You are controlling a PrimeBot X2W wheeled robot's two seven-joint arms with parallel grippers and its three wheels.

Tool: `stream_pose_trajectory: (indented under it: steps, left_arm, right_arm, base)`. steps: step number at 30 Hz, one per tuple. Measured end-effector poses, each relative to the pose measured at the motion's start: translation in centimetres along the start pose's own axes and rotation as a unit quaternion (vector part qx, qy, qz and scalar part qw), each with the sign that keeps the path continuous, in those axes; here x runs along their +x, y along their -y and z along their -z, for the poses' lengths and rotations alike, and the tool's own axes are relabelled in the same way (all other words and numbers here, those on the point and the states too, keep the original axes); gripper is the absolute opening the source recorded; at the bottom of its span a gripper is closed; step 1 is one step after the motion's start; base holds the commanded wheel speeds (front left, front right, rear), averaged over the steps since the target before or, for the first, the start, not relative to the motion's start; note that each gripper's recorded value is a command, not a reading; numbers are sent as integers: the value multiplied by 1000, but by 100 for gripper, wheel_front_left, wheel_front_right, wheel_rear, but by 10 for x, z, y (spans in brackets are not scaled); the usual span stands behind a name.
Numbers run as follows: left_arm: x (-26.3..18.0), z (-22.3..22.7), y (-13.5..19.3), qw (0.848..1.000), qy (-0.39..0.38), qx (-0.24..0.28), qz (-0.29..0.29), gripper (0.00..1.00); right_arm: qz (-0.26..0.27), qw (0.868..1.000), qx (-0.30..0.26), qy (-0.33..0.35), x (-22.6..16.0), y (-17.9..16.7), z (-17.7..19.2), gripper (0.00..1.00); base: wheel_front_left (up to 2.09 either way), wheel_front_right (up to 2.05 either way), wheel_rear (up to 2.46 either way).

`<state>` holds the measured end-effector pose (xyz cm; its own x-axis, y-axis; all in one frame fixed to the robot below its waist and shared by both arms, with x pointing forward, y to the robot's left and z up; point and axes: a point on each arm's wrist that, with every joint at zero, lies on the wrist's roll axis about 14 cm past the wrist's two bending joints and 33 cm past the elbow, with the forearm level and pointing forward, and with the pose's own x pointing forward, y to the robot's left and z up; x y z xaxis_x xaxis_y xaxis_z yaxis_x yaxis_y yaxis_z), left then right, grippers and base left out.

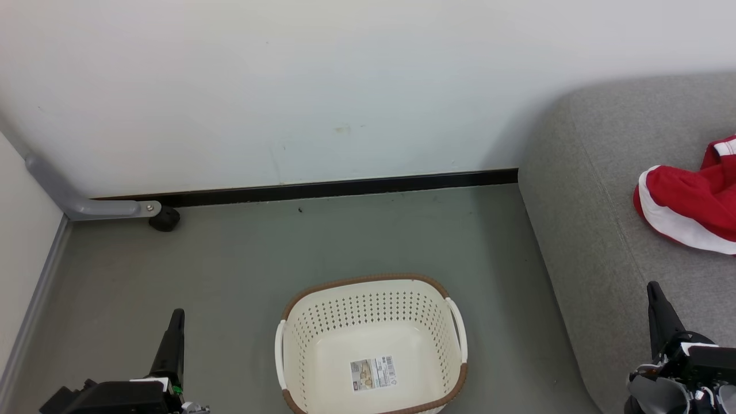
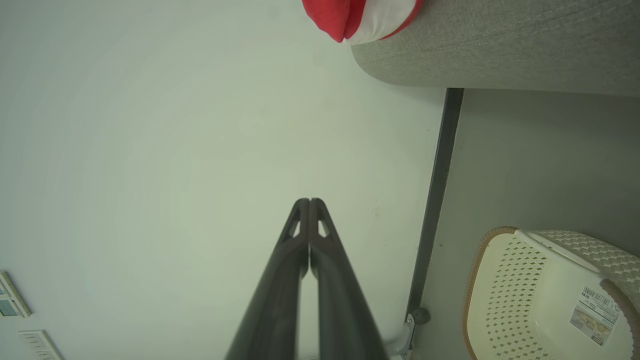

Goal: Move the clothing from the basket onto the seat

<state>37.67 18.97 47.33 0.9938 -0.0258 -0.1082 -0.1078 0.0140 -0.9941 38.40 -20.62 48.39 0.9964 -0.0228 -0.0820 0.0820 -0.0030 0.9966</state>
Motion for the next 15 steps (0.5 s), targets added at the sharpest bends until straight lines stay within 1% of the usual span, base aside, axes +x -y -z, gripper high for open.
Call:
stream_pose_trajectory:
  steps: [15]
  left_arm:
    - [0, 0, 0, 1000, 0, 0, 0, 0]
  right_arm:
    - [-1, 1000, 0, 0, 0, 0, 0, 0]
  base:
    - [0, 0, 0]
